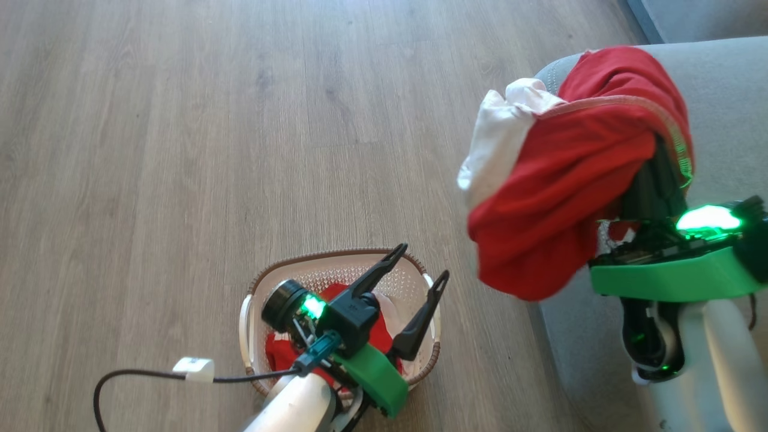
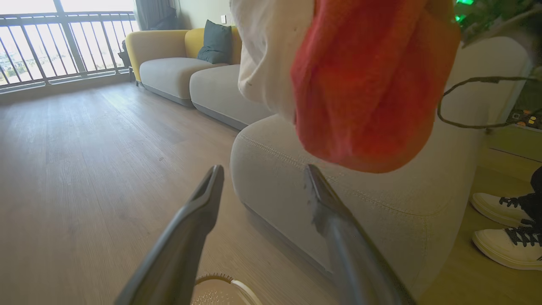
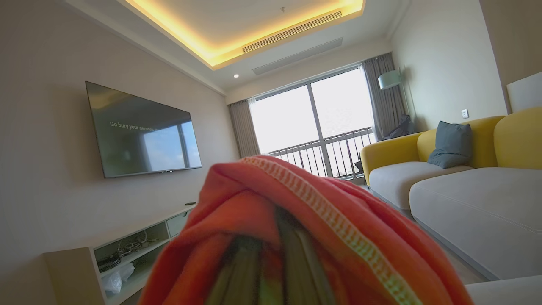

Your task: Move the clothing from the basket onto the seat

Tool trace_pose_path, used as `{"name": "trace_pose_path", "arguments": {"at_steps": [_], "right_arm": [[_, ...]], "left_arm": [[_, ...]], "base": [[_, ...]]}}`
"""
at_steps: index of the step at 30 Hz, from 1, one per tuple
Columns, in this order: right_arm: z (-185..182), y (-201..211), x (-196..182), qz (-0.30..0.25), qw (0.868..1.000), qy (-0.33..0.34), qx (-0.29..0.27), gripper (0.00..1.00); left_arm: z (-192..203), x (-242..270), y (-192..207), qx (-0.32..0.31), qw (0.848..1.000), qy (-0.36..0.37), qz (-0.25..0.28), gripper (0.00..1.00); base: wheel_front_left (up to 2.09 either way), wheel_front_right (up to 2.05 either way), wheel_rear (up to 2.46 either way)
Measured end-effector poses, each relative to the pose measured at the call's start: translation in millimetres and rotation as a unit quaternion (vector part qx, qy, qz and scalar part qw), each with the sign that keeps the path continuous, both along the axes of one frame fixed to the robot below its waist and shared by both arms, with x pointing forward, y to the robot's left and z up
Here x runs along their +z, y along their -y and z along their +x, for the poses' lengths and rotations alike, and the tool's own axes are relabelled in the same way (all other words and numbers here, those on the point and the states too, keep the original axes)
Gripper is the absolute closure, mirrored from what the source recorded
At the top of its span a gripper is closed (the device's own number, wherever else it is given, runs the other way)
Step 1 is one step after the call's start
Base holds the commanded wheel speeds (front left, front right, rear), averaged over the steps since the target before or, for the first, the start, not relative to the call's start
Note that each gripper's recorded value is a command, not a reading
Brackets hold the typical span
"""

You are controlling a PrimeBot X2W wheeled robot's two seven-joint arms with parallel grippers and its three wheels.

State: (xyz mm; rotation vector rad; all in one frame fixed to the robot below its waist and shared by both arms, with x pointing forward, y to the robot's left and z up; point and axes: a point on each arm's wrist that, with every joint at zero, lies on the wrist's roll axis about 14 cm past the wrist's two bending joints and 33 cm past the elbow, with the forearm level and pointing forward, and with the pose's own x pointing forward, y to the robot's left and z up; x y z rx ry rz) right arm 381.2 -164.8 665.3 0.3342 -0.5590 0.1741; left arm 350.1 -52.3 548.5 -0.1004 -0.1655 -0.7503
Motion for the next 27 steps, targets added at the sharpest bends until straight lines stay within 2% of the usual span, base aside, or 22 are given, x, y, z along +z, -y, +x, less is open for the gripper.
{"name": "trace_pose_path", "arguments": {"at_steps": [10,27], "right_arm": [[-5,17,6,0.003,1.0,0.009,-0.024,1.0],[-7,22,7,0.0,0.999,0.011,-0.035,1.0]], "left_arm": [[-11,-27,5,-0.025,0.999,-0.02,0.035,0.0],[-18,-46,-3,-0.018,0.998,-0.053,0.037,0.0]], "base": [[0.0,0.0,0.0],[0.0,0.0,0.0]]}}
